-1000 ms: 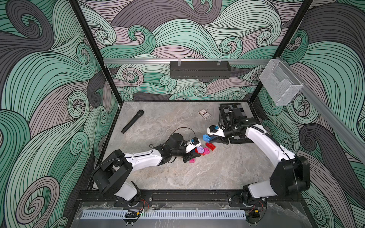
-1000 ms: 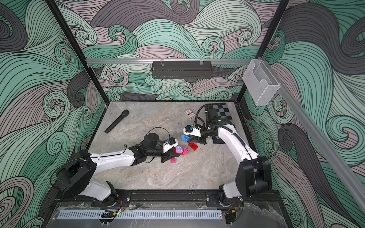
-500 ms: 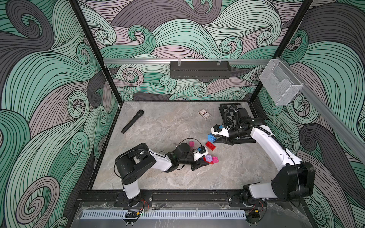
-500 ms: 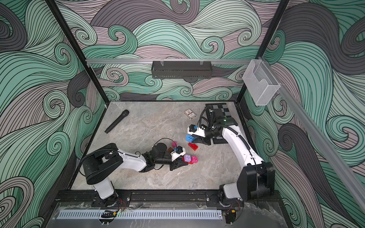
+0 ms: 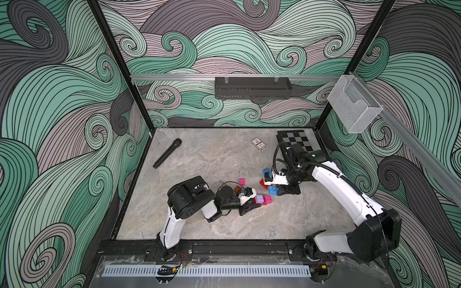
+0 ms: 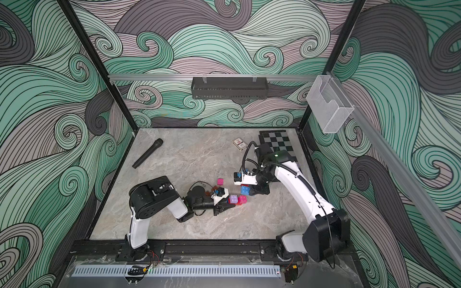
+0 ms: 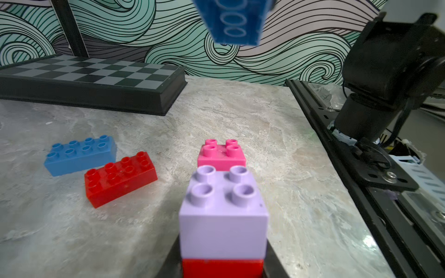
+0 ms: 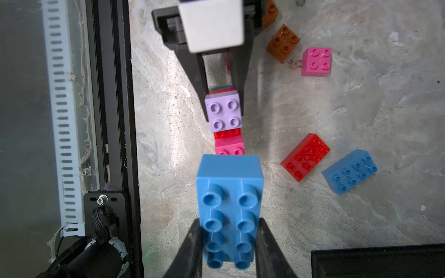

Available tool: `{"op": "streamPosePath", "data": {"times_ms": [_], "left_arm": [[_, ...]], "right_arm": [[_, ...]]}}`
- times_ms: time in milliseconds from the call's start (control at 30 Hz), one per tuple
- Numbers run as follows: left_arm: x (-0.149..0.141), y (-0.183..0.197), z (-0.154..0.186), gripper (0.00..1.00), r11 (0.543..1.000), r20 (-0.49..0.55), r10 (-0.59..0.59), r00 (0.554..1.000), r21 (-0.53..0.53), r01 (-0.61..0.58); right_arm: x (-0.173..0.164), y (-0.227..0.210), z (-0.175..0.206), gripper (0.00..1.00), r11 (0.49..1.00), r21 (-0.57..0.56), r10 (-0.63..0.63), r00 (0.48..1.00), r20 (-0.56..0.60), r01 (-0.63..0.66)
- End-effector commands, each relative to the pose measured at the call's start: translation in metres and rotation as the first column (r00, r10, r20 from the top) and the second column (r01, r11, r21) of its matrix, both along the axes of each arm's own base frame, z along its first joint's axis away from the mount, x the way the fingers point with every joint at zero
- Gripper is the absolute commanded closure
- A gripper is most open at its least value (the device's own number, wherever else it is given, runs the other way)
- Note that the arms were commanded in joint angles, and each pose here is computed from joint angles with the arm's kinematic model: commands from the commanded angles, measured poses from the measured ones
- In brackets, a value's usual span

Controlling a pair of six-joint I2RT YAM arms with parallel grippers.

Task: Assemble the letter p with lego
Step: Assemble the lego brick with the lego brick.

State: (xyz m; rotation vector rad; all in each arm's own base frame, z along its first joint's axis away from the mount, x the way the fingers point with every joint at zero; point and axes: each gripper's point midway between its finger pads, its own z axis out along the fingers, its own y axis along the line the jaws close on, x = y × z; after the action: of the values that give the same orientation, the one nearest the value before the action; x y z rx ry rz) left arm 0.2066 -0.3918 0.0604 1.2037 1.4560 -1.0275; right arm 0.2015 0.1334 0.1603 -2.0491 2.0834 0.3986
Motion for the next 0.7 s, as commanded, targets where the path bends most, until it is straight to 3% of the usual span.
{"op": "streamPosePath", "data": {"times_ms": [0, 433, 667], "left_arm": [[0.001, 0.004, -0.004, 1.00, 1.000, -0.008, -0.014, 1.000, -0.015, 0.014], [0.005, 0.012, -0.026, 1.00, 0.999, -0.076, -0.037, 0.996, 0.012, 0.038], [0.006, 0.014, -0.027, 1.00, 0.999, -0.082, -0.035, 0.996, 0.012, 0.036]], "right_arm": [[-0.012, -0.002, -0.006, 1.00, 0.996, -0.074, 0.052, 0.997, -0.052, -0.055], [0.013, 0.038, -0.033, 1.00, 0.982, 0.056, 0.178, 0.984, 0.007, -0.178], [0.014, 0.049, -0.043, 1.00, 0.974, 0.094, 0.209, 0.978, -0.016, -0.206]]}}
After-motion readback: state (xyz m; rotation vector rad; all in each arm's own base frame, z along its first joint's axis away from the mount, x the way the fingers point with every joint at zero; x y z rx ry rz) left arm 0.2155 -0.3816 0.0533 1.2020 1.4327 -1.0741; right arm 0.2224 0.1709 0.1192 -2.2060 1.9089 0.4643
